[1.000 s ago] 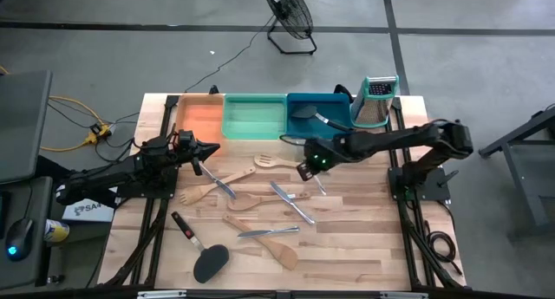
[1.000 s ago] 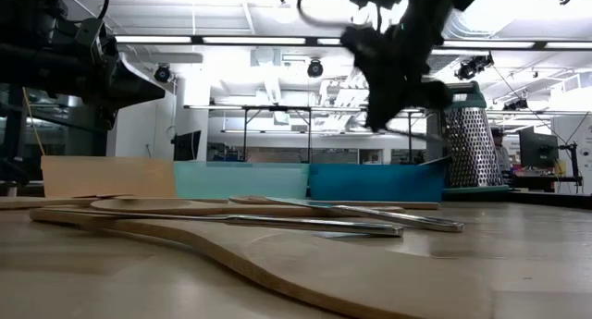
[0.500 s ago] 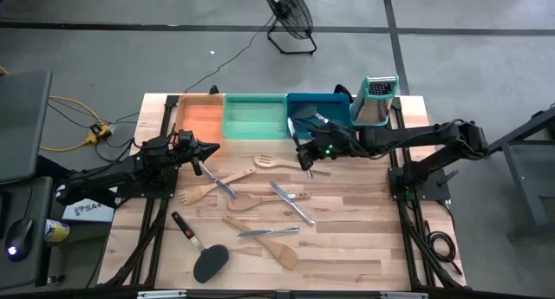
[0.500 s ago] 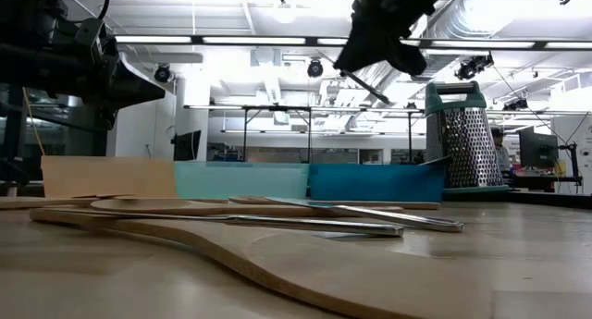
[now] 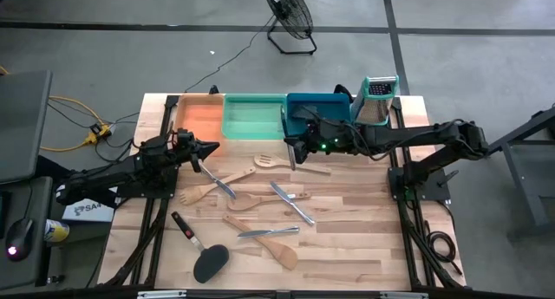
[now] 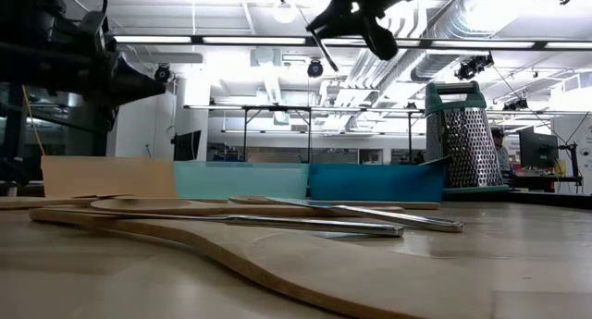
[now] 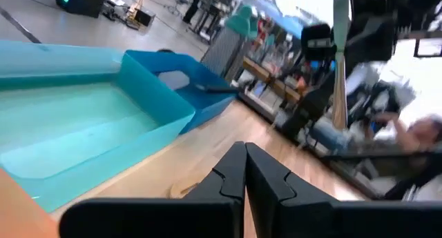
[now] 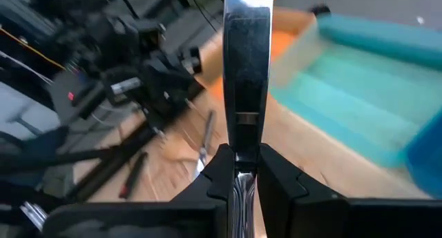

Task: Pick & Place Kitchen Items
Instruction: Put the silver table knife into the green bin

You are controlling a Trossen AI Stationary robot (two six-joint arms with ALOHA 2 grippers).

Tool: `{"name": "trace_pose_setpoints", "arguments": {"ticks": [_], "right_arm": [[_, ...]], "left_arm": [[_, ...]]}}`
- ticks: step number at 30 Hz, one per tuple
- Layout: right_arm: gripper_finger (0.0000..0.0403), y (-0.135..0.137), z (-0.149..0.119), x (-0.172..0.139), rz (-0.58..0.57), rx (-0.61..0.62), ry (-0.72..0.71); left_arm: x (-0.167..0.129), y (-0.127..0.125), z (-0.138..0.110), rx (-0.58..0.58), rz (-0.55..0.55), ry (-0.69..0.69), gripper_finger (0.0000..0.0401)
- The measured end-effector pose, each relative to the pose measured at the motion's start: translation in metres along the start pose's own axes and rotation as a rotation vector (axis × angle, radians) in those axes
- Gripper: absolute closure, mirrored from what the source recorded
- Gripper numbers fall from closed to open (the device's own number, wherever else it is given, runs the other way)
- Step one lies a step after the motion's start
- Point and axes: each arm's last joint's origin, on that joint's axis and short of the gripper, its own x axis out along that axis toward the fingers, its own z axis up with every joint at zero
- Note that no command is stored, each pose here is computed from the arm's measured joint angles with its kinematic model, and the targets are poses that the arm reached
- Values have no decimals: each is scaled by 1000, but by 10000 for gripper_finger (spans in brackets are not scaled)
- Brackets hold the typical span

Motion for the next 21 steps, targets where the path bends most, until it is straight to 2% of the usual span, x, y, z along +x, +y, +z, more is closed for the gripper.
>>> {"name": "trace_pose_setpoints", "arguments": {"ticks": [5,13,18,21], "right_arm": [[371,4,8,0,50,-29,-71],[371,2,17,3,106,-29,-122],[371,8,20,6,185,-42,-155],[371,8,21,6,192,-54,-167]], "left_arm": [[0,-6,9,-43,-61,-92,396],[-4,-19,24,-52,-257,-197,396],[0,-26,34,-25,-245,-158,395],[6,-32,44,-13,-220,-154,395]]}}
